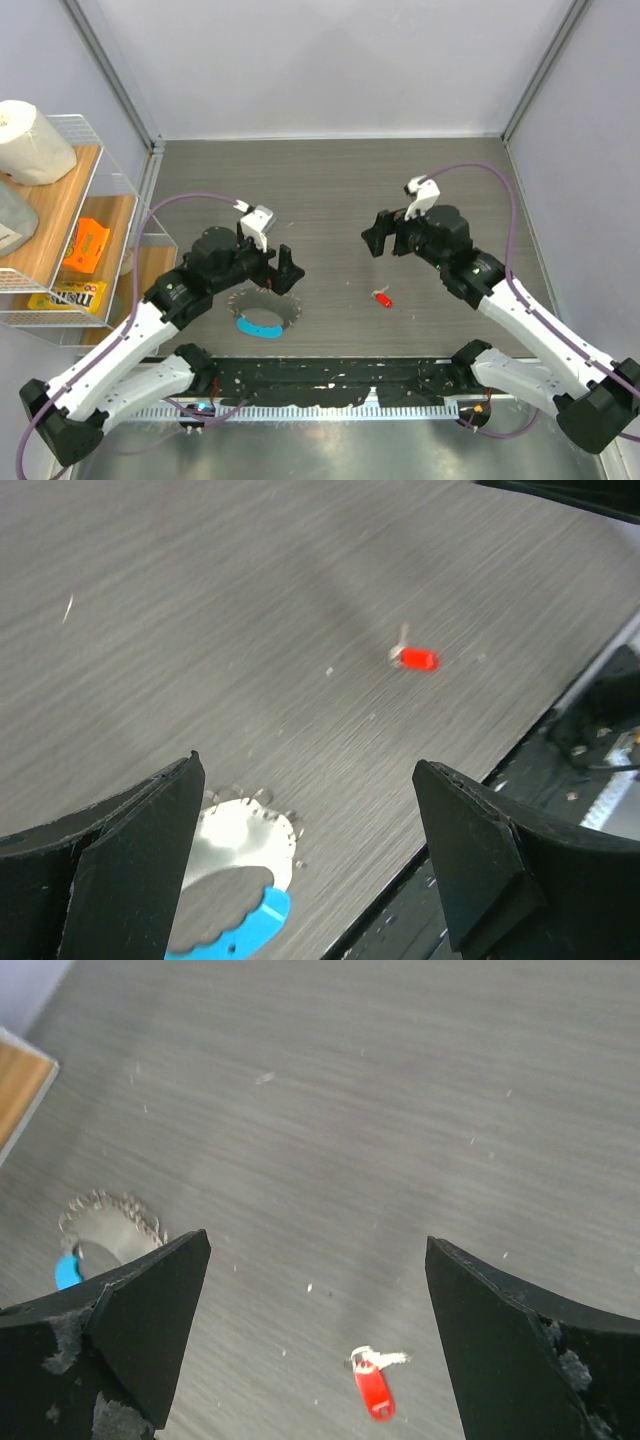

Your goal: Put the keys on the keyring

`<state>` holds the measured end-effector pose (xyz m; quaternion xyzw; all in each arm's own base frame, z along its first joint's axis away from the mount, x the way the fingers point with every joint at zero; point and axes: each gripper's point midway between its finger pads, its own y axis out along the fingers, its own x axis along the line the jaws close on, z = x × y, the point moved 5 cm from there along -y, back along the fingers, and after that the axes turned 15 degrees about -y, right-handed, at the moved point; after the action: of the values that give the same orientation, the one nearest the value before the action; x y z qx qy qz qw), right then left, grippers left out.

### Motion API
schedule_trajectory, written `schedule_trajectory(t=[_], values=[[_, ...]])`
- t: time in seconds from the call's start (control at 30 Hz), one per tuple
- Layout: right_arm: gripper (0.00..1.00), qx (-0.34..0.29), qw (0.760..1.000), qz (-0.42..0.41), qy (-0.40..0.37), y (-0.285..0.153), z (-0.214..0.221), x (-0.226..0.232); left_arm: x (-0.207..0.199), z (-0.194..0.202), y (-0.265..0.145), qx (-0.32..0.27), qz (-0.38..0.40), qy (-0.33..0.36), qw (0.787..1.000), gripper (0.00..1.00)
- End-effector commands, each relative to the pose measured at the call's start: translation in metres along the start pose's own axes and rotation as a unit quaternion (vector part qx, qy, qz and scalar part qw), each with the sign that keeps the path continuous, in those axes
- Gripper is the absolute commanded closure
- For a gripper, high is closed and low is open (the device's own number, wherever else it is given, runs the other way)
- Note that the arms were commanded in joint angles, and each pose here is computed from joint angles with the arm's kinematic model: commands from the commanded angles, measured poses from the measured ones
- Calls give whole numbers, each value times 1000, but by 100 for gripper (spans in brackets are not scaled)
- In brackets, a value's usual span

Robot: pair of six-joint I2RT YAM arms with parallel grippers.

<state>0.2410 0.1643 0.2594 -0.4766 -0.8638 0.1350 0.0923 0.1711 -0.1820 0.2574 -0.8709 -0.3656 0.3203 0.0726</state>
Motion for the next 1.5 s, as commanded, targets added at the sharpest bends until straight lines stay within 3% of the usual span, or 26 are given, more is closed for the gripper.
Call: schedule_trajectory(t=[0.0,0.13,0.3,0.47,0.67,0.9,1.13,1.47], values=[[3,32,999,6,-12,0,22,23,26,20,4,37,-131,-14,991,6],[2,71,997,-12,-30,-2,41,47,22,50,20,78,-164,-22,983,7],[0,126,989,-58,-51,-9,71,67,11,81,26,140,-179,26,974,11],[3,165,980,-86,-65,-25,104,72,13,109,20,176,-152,-6,973,19],[3,162,981,-91,-58,-37,115,69,17,132,14,201,-185,-95,957,32],[3,164,979,-103,-56,-41,118,70,23,156,22,214,-236,-154,935,33],[3,162,979,-109,-51,-45,121,71,34,178,36,235,-303,-169,908,42],[3,153,980,-118,-51,-50,119,71,33,180,51,236,-320,-173,901,48]])
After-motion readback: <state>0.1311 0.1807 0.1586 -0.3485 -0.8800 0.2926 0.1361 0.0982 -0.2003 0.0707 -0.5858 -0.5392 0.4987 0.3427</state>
